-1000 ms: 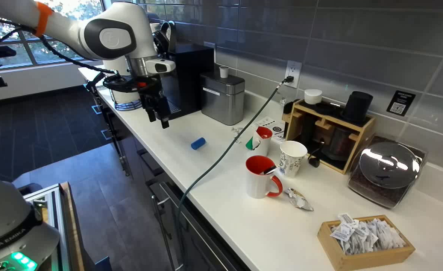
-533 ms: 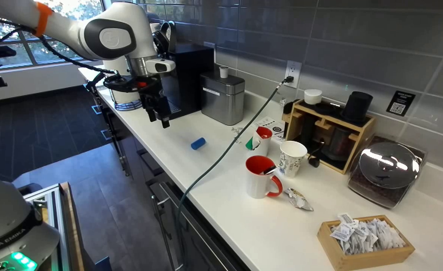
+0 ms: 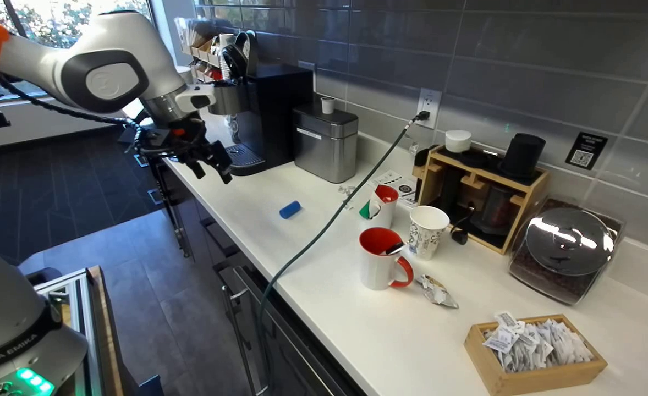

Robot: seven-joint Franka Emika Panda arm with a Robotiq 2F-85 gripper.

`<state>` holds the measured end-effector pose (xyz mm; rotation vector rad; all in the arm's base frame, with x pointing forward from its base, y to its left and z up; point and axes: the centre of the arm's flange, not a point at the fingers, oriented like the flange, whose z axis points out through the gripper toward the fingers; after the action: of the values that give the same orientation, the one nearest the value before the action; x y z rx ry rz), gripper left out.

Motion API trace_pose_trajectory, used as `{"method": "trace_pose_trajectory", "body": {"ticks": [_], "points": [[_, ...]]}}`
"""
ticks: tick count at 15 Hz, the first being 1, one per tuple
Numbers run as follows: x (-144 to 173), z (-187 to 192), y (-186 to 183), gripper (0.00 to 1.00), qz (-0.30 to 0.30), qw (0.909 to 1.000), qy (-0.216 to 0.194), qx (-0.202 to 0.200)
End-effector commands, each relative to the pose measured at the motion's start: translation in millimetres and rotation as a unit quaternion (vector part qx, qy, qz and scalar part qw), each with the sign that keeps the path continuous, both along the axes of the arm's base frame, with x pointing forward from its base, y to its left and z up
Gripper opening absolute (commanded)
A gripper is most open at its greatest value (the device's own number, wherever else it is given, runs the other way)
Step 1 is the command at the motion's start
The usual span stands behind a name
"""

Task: Open the first top drawer

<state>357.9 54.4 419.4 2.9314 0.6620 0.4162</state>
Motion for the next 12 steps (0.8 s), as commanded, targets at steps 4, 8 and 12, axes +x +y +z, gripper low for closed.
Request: {"method": "trace_pose_trajectory", "body": {"ticks": [4, 8, 12], "points": [[-71.3, 24.7, 56.1, 1.0, 0.175, 0.9835, 0.01, 0.044], [-83.2, 23.2, 92.5, 1.0, 0.243, 0.9679, 0.054, -0.035], [-68.7, 35.7, 101.1, 1.0, 0.24, 0.9694, 0.048, -0.022]]}}
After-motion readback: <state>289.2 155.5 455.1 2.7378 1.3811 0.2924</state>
